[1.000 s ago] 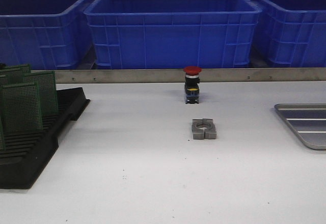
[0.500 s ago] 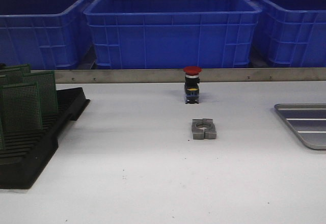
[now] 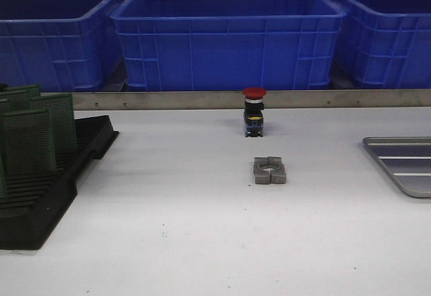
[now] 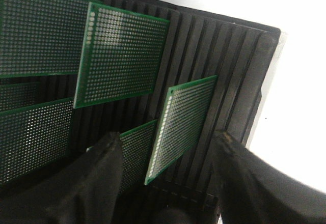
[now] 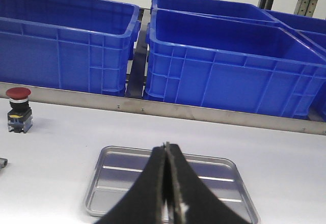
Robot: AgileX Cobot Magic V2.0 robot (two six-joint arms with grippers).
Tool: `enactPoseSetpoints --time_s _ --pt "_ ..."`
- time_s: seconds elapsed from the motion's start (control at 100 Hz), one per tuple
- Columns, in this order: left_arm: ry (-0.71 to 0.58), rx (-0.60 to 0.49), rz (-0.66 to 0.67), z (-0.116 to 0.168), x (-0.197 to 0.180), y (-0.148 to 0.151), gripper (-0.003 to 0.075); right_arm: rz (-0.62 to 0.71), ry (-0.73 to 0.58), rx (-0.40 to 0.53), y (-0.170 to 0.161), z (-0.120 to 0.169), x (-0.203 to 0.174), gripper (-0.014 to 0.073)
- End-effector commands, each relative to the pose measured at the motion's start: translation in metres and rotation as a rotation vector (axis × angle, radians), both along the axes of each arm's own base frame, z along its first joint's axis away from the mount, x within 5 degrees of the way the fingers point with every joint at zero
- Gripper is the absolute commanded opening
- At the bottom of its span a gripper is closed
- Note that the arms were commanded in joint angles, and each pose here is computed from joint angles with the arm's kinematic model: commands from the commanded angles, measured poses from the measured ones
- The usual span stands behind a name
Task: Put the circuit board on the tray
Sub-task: 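Lower the left gripper into the black rack and grasp a green circuit board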
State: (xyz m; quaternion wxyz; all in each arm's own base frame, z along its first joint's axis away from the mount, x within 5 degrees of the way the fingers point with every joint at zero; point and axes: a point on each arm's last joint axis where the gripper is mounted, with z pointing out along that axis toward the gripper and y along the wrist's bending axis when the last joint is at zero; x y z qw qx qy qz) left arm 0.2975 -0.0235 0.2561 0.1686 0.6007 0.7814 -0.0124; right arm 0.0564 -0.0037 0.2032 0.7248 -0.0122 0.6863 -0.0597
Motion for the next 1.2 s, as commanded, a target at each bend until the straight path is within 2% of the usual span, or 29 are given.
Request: enactPoseSetpoints --time_s 0.0,0.24,0.41,0.51,0.81,0.99,1.11,1.19 --pt "-0.059 -0.025 0.006 0.011 0.006 -0.004 0.0365 0.007 -0.09 -0.01 0.001 0.008 -0.002 -0.006" --pt "-0.008 -0.031 0.003 -0.005 0.013 -0.007 0.0365 0.007 -0.09 -0.01 0.001 0.008 -0.002 -0.006" --pt "0.085 -0.091 0.005 -0.012 0.011 -0.012 0.0359 0.007 -0.09 -0.01 0.001 0.008 -0.002 -0.006" --pt "0.154 -0.103 -0.014 -0.013 0.004 -0.014 0.029 0.007 -0.09 -0.01 0.001 0.008 -0.002 -0.006" --pt "0.233 -0.11 -0.038 -0.013 -0.003 -0.015 -0.0022 0.007 -0.09 -0.01 0.001 0.008 -0.002 -0.006" --pt "0.285 -0.119 -0.072 -0.001 -0.006 -0.016 -0.002 0.007 -0.09 -0.01 0.001 0.008 -0.002 -0.006" --pt "0.231 -0.152 -0.062 0.015 -0.002 -0.018 -0.002 0.007 -0.09 -0.01 0.001 0.008 -0.002 -0.006" --pt "0.188 -0.215 -0.055 0.028 0.001 -0.024 -0.002 0.007 -0.09 -0.01 0.001 0.008 -0.002 -0.006"
